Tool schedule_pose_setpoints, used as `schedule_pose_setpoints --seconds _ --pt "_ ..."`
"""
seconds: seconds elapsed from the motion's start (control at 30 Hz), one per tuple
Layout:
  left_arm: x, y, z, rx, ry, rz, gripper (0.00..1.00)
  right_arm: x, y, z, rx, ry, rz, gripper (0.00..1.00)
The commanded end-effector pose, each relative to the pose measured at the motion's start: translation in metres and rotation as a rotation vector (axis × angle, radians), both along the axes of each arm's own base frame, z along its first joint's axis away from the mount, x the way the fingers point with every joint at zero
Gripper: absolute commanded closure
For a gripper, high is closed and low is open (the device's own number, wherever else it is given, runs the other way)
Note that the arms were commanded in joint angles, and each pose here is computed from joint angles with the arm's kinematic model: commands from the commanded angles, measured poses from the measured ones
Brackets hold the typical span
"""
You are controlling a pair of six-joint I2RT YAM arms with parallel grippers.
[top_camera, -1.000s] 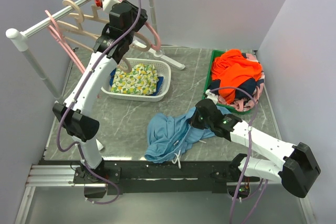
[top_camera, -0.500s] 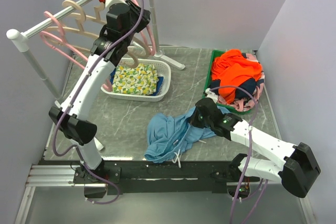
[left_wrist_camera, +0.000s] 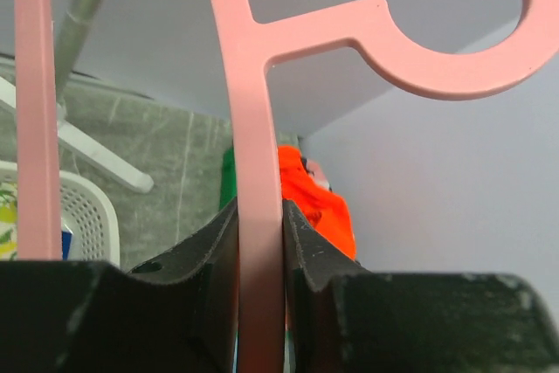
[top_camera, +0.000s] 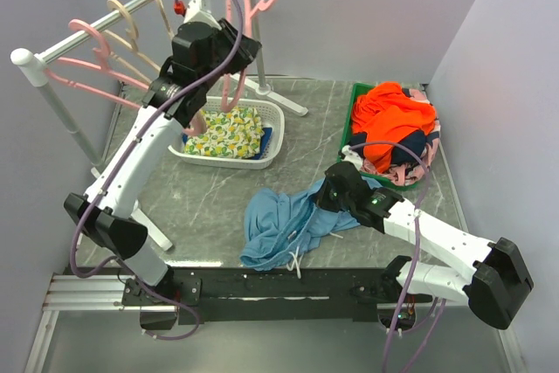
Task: Place the shorts on the hanger
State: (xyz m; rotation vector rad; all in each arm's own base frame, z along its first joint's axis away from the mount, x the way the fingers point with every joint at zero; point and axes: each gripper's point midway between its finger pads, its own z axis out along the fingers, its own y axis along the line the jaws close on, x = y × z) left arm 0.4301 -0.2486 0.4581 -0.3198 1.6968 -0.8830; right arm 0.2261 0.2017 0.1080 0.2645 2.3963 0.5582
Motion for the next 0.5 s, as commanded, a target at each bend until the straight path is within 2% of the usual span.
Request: schedule_pose_setpoints --seconds 0.0,0.3,0.47 --pt "-0.036 -0.015 0.039 -0.019 -0.118 -0.137 0.76 0.013 0.000 0.027 0.025 -0.078 -0.026 1.00" --pt "-0.086 -0.039 0.043 -0.069 -0.147 -0.339 0.80 0.010 -0.009 0.032 0.018 -0.101 -0.048 1.00" --pt "-0.114 -0.052 0.031 -0.067 -0.145 -0.450 0.81 0.008 -0.015 0.033 0.011 -0.115 -0.055 1.00"
